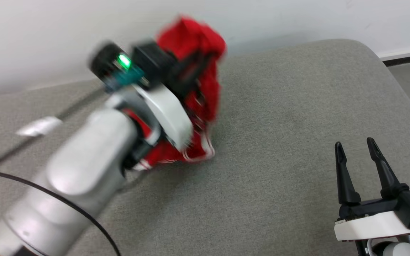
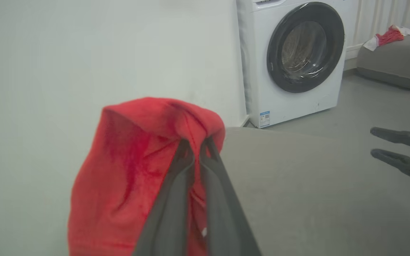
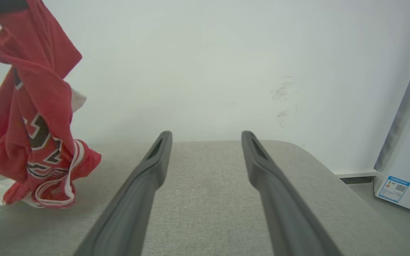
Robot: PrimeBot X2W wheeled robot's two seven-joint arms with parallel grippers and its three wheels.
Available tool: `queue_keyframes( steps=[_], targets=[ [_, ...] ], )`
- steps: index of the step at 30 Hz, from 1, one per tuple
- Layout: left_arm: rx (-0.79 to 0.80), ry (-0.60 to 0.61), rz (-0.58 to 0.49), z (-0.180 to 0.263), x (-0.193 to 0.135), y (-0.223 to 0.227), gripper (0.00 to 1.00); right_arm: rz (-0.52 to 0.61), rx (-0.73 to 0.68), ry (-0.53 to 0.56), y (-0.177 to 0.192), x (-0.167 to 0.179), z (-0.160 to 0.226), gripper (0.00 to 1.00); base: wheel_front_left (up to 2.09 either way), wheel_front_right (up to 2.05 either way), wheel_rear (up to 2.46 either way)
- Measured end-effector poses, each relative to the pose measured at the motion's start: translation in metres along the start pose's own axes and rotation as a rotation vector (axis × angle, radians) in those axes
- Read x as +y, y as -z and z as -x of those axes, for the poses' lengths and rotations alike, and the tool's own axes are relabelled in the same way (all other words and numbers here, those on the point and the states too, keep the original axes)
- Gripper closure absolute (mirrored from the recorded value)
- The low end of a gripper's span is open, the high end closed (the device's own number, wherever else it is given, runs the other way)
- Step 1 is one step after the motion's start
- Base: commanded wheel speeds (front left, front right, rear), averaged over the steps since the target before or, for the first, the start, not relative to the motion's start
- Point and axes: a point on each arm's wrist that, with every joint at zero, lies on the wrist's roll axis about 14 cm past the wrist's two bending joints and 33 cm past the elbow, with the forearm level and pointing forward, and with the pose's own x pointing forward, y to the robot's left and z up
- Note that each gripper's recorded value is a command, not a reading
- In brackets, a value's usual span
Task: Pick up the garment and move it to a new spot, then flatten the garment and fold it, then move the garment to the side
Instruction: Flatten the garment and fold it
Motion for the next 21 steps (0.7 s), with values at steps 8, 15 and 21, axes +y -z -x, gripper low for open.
queue_keyframes(
  steps=[8, 15, 21],
  targets=[
    [0.166, 0.283, 0.255, 0.006, -0.154, 0.092, 1.0, 0.009, 0.019, 0.016, 0.006, -0.006, -0.002, 0.0, 0.0, 0.0, 0.0],
    [0.276, 0.436, 0.334, 0.025, -0.235, 0.126, 0.25, 0.013, 0.027, 0.015, 0.01, -0.006, -0.006, 0.0, 0.0, 0.0, 0.0],
    [0.299, 0.428, 0.336, 0.034, -0.238, 0.134, 0.0, 0.017, 0.018, 0.003, 0.008, -0.002, -0.009, 0.0, 0.0, 0.0, 0.0]
  ],
)
